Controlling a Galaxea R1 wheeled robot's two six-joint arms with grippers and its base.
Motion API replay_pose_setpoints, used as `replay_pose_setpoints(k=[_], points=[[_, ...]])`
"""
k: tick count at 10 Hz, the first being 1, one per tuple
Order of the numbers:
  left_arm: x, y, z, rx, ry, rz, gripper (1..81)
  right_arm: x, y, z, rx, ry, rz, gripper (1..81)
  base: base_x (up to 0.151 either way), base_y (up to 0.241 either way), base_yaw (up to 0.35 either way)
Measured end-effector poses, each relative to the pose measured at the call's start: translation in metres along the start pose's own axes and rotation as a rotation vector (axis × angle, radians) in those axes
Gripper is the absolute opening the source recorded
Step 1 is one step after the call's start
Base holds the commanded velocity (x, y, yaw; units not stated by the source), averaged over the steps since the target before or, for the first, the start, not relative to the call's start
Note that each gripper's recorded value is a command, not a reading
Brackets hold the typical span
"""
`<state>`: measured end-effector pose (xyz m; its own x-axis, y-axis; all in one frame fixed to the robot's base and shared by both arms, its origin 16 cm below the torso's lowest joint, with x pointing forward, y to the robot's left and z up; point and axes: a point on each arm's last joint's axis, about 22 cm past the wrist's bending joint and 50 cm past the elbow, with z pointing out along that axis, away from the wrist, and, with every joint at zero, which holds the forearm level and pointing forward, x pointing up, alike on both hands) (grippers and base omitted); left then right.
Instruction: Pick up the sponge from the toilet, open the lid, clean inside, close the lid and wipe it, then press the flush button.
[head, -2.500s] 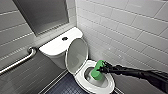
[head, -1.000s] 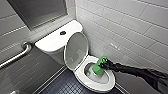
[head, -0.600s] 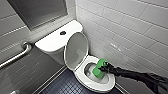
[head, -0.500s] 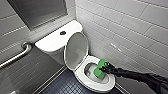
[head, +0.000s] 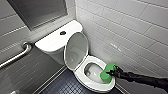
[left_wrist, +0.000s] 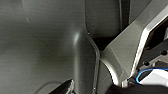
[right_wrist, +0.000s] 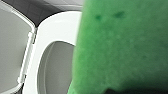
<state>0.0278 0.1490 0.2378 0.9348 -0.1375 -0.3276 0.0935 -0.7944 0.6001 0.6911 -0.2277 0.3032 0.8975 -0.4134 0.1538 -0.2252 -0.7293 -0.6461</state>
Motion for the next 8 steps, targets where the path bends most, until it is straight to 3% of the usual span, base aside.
replay_pose_setpoints(k=[6,8], points=[[0.002,0.012,0.007,-0.016,0.004,0.003,81.1,-0.083,0.04,-0.051,0.057,-0.027,0.139,1.0,0.0,0.0,0.0],[0.004,0.012,0.008,-0.017,0.007,0.006,81.1,-0.121,0.063,-0.084,0.047,-0.053,0.19,1.0,0.0,0.0,0.0]])
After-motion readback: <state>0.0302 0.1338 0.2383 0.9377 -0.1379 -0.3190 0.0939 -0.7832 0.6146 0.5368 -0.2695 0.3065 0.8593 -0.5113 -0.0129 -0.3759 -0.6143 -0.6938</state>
